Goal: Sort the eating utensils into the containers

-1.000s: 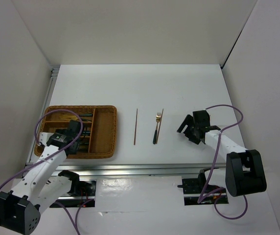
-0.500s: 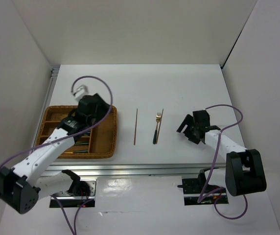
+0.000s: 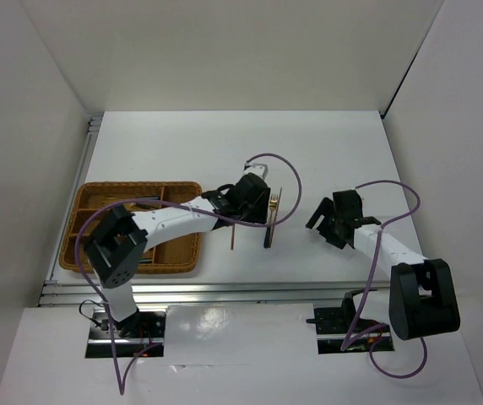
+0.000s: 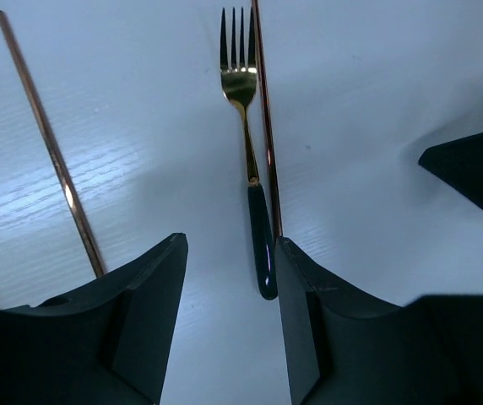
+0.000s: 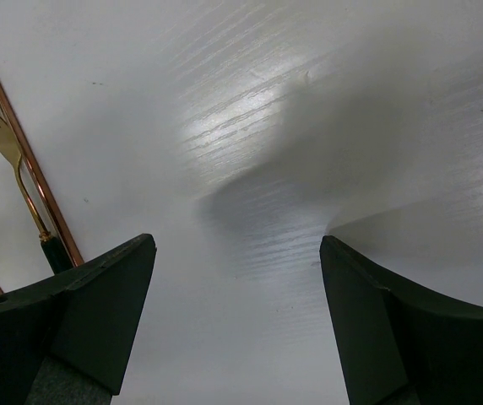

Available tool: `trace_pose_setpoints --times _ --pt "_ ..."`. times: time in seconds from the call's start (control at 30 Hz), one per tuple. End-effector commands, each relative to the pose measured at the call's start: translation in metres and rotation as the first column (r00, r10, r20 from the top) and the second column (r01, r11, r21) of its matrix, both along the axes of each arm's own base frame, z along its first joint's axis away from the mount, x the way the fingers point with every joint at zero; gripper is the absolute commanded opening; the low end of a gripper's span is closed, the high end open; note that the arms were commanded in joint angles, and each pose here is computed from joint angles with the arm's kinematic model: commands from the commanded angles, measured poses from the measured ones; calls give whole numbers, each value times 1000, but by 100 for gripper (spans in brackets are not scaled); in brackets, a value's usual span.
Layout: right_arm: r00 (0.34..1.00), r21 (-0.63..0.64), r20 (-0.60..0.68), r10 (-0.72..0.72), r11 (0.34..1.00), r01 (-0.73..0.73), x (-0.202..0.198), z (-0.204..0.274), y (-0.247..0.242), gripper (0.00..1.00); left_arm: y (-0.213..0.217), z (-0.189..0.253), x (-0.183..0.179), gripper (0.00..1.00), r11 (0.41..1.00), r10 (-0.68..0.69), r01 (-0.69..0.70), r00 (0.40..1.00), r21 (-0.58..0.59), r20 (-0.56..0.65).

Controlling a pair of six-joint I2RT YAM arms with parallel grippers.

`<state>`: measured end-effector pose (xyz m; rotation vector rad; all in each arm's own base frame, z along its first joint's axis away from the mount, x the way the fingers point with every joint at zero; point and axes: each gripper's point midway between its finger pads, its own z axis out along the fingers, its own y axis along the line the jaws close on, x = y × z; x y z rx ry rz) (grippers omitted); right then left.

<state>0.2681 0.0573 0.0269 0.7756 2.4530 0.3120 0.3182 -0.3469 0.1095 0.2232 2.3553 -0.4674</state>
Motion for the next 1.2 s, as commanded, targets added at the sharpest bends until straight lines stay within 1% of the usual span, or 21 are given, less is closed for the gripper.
trace_pose_setpoints --times 0.0,0.13,0.2,0.27,0.53,0.6,0.87,1.07,1.13,1.17 --pt "1000 -26 14 -17 1000 17 -1 4 -7 86 -11 1 6 59 999 -33 32 999 43 31" --pt "1000 -34 15 -22 999 22 -1 3 -9 86 -22 -11 8 56 996 -51 50 999 72 14" --pt "1000 -34 15 -22 999 22 -1 3 -9 86 -22 -27 6 54 993 -58 60 998 99 -22" --pt "1000 -34 15 -22 999 22 -1 3 -9 86 -31 -28 5 53 993 -75 77 997 91 -25" --pt "1000 -41 16 -27 999 28 0 3 -10 86 -36 -56 2 51 985 -83 93 994 144 -74" --pt "1000 -41 16 -27 999 28 0 3 -10 86 -39 -52 2 50 986 -89 98 993 133 -73" --pt "1000 -41 16 -27 999 28 0 3 -10 86 -40 -69 -1 50 979 -80 99 991 176 -110" --pt "1000 -41 16 -27 999 28 0 3 -10 86 -41 -69 0 49 979 -80 99 990 180 -113" --pt "1000 -41 16 -27 999 28 0 3 -10 86 -34 -79 1 49 971 -57 83 991 226 -119" --pt "1000 -41 16 -27 999 28 0 3 -10 86 -37 -76 0 48 971 -53 77 992 225 -114"
